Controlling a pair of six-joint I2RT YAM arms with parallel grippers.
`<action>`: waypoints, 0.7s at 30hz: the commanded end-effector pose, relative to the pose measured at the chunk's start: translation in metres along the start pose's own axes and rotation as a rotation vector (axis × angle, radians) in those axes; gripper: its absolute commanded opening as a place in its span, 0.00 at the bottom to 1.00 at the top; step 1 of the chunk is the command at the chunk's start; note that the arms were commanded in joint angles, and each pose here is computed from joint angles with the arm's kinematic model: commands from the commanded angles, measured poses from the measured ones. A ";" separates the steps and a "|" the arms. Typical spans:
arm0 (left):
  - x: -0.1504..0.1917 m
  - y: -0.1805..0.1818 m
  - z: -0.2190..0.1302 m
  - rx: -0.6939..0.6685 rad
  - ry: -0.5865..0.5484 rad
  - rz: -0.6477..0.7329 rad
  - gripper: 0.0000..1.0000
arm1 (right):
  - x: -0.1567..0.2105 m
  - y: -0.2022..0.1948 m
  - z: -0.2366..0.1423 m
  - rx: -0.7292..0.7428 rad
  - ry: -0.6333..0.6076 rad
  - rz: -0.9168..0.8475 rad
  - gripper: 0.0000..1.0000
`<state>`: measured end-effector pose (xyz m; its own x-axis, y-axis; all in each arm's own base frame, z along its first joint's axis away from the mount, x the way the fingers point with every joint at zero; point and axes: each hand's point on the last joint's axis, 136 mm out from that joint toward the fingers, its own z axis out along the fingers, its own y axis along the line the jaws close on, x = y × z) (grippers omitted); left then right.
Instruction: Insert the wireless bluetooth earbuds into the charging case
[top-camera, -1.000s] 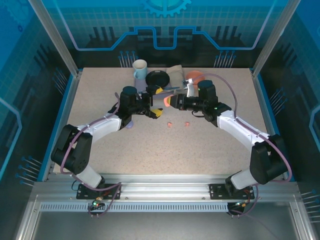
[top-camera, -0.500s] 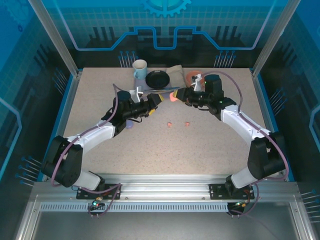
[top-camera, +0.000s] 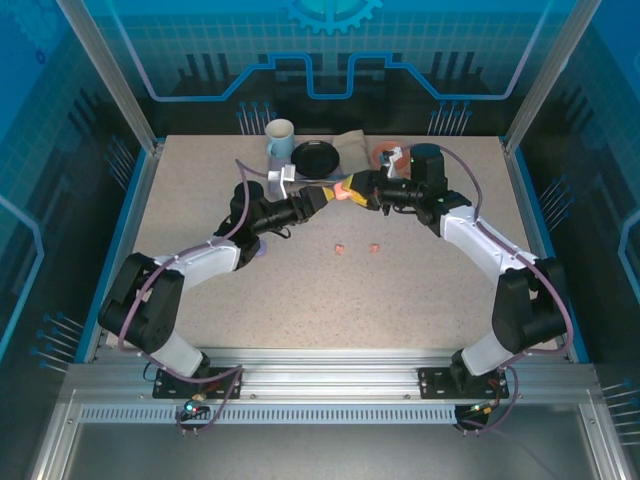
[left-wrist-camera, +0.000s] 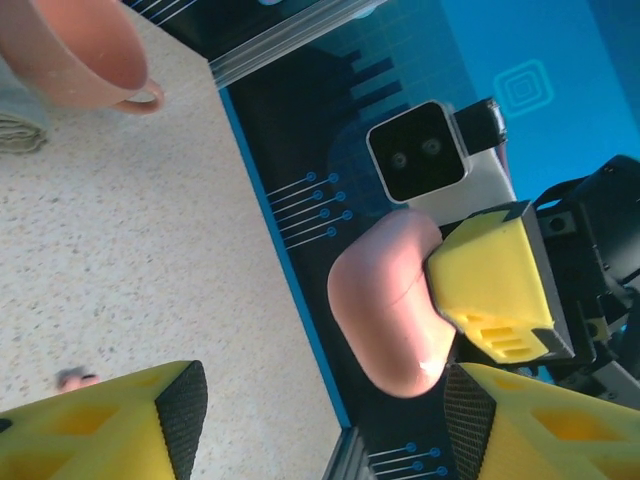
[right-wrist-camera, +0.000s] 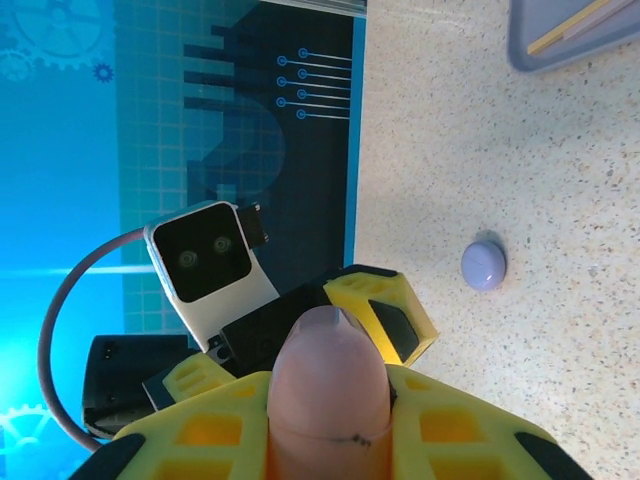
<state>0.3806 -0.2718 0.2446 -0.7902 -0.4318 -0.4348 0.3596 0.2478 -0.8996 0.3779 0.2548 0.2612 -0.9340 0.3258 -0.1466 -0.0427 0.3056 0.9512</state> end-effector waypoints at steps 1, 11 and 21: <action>-0.018 -0.033 0.004 0.141 -0.042 0.004 0.66 | 0.002 0.005 0.004 -0.033 0.024 0.015 0.00; -0.020 -0.042 0.011 0.192 -0.055 -0.031 0.57 | 0.006 -0.002 0.019 -0.017 0.042 0.032 0.00; -0.008 -0.041 0.013 0.185 -0.045 -0.034 0.42 | 0.005 -0.005 0.027 -0.021 0.044 0.053 0.00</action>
<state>0.3911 -0.2799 0.2585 -0.7981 -0.4947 -0.3441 0.3288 0.1210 -0.9366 0.3830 0.2701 0.2536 -0.9431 0.3157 -0.1046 -0.0159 0.2715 0.9623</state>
